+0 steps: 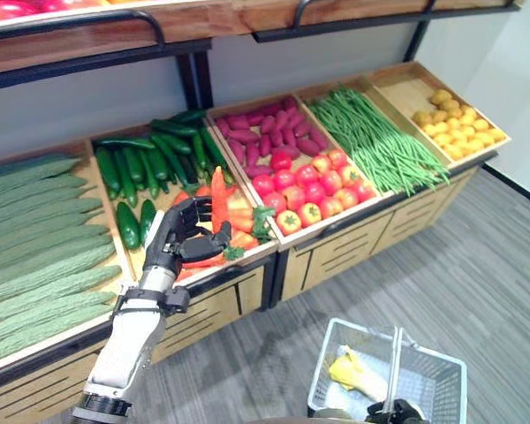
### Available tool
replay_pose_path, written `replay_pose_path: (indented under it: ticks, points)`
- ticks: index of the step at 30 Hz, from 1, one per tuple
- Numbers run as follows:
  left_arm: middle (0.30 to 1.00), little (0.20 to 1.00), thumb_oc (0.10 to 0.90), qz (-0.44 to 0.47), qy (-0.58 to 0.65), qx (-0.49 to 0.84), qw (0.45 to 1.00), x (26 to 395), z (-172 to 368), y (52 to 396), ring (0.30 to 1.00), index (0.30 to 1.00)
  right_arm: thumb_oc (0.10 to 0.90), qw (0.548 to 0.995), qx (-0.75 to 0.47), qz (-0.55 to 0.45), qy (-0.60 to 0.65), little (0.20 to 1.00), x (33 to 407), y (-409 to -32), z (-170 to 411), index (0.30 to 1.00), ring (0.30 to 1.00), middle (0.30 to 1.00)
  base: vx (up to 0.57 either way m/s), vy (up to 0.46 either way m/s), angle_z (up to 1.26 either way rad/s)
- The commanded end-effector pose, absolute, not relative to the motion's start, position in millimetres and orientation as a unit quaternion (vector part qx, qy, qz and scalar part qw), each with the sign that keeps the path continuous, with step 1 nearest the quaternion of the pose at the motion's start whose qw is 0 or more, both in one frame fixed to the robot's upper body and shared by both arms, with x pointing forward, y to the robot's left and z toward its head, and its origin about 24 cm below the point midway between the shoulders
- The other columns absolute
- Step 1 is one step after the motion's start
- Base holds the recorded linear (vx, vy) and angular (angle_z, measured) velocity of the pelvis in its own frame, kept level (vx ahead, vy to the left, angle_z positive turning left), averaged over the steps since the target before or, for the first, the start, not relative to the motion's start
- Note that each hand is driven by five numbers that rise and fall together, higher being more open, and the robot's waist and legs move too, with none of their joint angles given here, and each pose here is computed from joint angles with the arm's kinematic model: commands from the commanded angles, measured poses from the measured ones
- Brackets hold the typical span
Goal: Get the vegetables into the basket
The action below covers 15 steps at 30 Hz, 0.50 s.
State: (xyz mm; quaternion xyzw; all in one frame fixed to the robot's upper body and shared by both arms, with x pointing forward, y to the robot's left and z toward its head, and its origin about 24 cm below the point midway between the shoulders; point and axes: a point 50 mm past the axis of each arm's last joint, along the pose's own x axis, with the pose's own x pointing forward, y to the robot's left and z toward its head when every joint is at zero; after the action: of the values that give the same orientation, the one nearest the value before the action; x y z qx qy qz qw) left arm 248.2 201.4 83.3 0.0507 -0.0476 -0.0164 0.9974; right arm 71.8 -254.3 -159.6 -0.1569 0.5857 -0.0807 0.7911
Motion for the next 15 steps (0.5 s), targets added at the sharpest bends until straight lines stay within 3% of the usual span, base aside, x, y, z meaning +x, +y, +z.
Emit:
replay_pose_path:
  ticks: [1,8,15]
  points:
    - [0.3,0.3,0.4,-0.06,-0.227,0.029,0.971,259.7,153.6,178.4,0.3,0.3,0.4,0.755,-0.177,-0.114,0.621,0.3,42.2,-274.3,-158.2,0.3,0.3,0.3,-0.05,0.073,-0.3]
    - [0.3,0.3,0.4,-0.066,-0.234,0.033,0.969,266.9,159.1,174.0,0.3,0.3,0.4,0.756,-0.164,-0.131,0.62,0.3,37.6,-272.5,-158.9,0.3,0.3,0.3,-0.05,0.049,-0.37]
    - [0.3,0.3,0.4,-0.026,-0.228,0.064,0.971,258.1,157.1,193.0,0.3,0.3,0.4,0.768,-0.199,-0.104,0.599,0.3,62.1,-272.6,-156.0,0.3,0.3,0.3,-0.02,0.07,-0.88]
